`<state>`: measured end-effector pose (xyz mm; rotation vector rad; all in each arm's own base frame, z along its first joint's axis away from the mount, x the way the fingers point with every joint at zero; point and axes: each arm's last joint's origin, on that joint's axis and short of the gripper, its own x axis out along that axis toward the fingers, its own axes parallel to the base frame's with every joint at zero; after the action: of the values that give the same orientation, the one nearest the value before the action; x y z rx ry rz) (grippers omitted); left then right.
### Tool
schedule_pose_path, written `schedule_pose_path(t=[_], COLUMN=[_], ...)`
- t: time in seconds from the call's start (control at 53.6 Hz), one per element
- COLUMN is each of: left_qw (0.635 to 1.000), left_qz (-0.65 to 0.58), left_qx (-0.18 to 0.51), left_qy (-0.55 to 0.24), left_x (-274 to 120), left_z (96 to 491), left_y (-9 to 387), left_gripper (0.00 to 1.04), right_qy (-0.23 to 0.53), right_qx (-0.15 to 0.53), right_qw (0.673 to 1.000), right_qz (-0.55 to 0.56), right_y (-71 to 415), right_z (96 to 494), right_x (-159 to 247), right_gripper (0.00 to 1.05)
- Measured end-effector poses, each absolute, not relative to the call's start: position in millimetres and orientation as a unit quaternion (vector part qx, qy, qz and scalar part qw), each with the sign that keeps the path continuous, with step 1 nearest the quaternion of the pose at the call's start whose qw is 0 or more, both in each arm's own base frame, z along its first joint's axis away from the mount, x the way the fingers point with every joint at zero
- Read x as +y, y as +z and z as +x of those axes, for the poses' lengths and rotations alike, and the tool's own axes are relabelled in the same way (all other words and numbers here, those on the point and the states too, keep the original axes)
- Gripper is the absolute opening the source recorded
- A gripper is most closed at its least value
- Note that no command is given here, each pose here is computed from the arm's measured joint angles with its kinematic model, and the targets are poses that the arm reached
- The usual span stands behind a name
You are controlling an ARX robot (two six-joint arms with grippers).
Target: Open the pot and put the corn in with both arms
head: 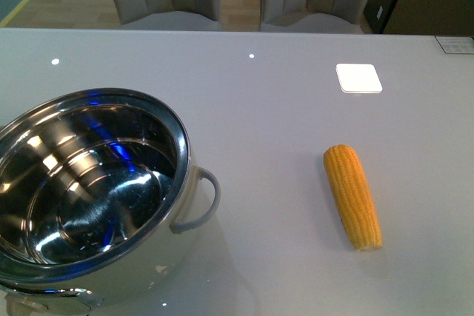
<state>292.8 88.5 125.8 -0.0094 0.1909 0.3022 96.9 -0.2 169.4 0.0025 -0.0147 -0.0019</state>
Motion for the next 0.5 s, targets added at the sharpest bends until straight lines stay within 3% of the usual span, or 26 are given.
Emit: schedule_pose_path(t=[0.242,0.503], left_qw=[0.990,0.995], left_qz=[-0.012,-0.009], left_qx=[0.069,0.032], left_qy=[0.122,0.094], left_x=[54.4,30.7], left_z=[273.7,227.6], left_y=[146.6,185.2], left_gripper=[0.98,0.98], right_qy=[-0.001,-0.001], right_qx=[-0.007,-0.007], right_qw=[1.000,1.000], right_qz=[0.001,0.001], right_y=[169.4,169.3], right_z=[96.9,96.9], right_x=[-0.2,-0.2], right_gripper=[0.96,0.96])
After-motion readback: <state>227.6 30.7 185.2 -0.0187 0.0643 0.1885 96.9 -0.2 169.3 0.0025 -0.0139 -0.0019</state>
